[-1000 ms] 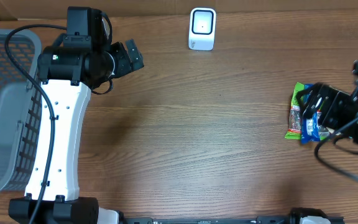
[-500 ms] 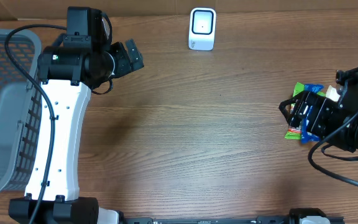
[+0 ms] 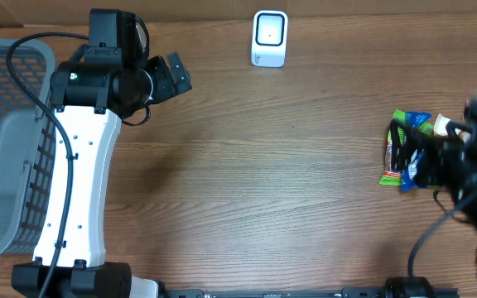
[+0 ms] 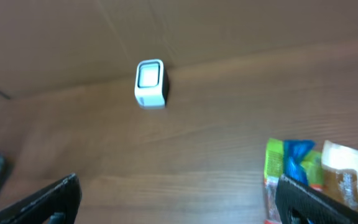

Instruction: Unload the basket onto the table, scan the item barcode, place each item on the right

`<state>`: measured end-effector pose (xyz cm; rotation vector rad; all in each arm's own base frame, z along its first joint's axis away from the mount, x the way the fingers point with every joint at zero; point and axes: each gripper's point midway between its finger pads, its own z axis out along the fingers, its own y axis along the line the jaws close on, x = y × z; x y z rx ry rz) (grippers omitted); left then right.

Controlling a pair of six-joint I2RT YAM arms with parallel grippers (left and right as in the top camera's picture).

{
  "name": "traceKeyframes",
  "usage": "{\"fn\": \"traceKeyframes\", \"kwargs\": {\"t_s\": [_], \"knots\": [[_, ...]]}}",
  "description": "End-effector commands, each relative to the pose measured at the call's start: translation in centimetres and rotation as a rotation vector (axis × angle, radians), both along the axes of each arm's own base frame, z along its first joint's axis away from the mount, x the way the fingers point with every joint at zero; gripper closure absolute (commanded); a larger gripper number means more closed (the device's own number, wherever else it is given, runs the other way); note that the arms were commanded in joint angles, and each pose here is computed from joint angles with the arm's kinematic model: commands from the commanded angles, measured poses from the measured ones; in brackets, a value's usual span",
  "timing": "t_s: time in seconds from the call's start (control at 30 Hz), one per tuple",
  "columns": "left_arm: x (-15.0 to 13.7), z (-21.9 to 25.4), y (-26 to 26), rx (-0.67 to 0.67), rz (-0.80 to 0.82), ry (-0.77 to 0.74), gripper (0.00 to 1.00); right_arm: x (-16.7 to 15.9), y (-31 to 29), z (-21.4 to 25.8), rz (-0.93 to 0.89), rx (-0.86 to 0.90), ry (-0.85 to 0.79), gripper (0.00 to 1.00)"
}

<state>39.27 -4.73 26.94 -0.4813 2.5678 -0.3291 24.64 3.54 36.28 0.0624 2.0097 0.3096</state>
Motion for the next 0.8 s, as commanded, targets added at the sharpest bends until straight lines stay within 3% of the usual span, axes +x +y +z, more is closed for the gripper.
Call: {"fn": "traceKeyframes", "kwargs": {"t_s": [0.0, 0.37, 0.77], "knots": [[0.3, -0.2, 0.0, 0.004, 0.004, 0.003, 0.00, -1.2, 0.0, -2.1, 0.037, -0.097, -0.083, 0.00], [0.3, -0.2, 0.0, 0.004, 0.004, 0.003, 0.00, -0.6, 0.4, -9.8, 0.039, -0.116, -0.445, 0.00], [0.3, -0.2, 0.0, 0.004, 0.004, 0.003, 0.00, -0.4, 0.8, -16.4, 0.052, -0.109, -0.516, 0.00]]}}
